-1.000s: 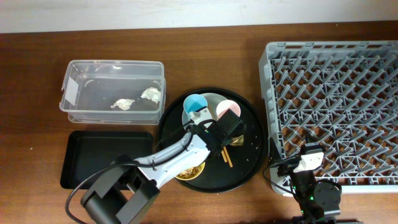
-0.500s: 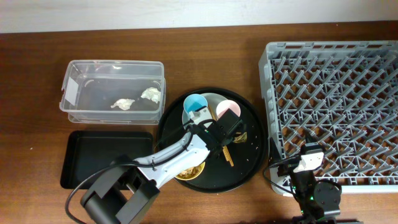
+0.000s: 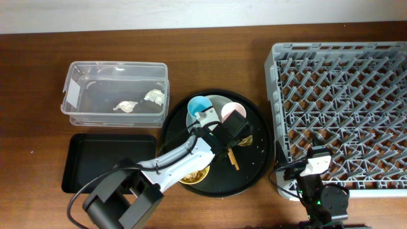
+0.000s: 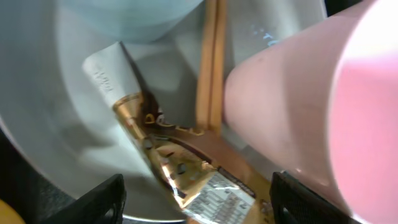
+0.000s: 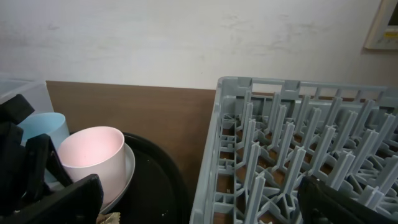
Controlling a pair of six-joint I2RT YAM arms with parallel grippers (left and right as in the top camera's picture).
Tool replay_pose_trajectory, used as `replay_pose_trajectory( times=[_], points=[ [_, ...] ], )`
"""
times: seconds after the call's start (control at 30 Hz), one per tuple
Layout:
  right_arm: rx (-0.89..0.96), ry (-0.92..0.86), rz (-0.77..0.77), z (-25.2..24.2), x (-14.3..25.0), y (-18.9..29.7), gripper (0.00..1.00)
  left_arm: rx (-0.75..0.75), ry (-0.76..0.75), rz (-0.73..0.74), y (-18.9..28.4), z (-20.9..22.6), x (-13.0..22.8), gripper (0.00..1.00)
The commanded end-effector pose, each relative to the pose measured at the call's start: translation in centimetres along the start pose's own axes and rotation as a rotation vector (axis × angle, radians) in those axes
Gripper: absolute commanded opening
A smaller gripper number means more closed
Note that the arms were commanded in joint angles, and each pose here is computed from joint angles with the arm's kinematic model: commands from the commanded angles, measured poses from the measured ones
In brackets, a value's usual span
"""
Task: Sort waste into correct bins and load items into the dishwasher rack
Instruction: 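Reach the left gripper to the gold wrapper on the plate and grasp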
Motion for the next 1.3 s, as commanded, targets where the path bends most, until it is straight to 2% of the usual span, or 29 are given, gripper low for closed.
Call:
replay_pose_trajectory(
  times=[0.0,0.17,0.4,0.47,0.57,0.63,0.67,0.7,0.73,0.9,1.27],
  points=[
    [-0.013,-0.004,0.000,0.2,0.2,0.0,0.98,-0.033,-0.006,-0.006,-1.5,0.6,0.2,0.70],
    [-0.013,-0.004,0.000,0.2,0.2,0.0,0.98,-0.031,-0.006,-0.006,-1.6,0.6,0.3,0.52],
    [-0.013,-0.004,0.000,0.2,0.2,0.0,0.98,0.038,0.001,-0.054,1.3,-0.8,-1.1,0.50],
    [-0.013,-0.004,0.000,0.2,0.2,0.0,0.98,0.063,-0.032,-0.095,2.6,-1.2,-1.9,0.40],
    [-0.013,-0.004,0.000,0.2,0.2,0.0,0.98,0.082,-0.052,-0.124,3.5,-1.6,-2.5,0.11],
    [-0.013,-0.004,0.000,0.2,0.2,0.0,0.98,0.081,-0.052,-0.124,3.5,-1.5,-2.5,0.05],
    [-0.013,-0.004,0.000,0.2,0.2,0.0,0.98,0.078,-0.053,-0.124,3.5,-1.5,-2.5,0.06],
    [-0.013,-0.004,0.000,0.2,0.2,0.0,0.98,0.078,-0.053,-0.123,3.5,-1.5,-2.5,0.17],
    [-0.013,-0.004,0.000,0.2,0.2,0.0,0.98,0.079,-0.053,-0.115,3.5,-1.5,-2.4,0.36],
    [-0.013,-0.004,0.000,0.2,0.2,0.0,0.98,0.075,-0.059,-0.058,3.4,-1.3,-1.7,0.58],
    [-0.013,-0.004,0.000,0.2,0.2,0.0,0.98,-0.004,-0.083,0.006,1.2,0.1,-0.3,0.60]
  ],
)
Point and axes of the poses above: each gripper's point midway between its finger pads, its own y axis back along the fingers, its own z axis along the line the jaws close on, x = y × z, the point moved 5 cm from there along y, back along the fingers, and after that the axes turned 14 degrees about y, right-handed, at the moved point
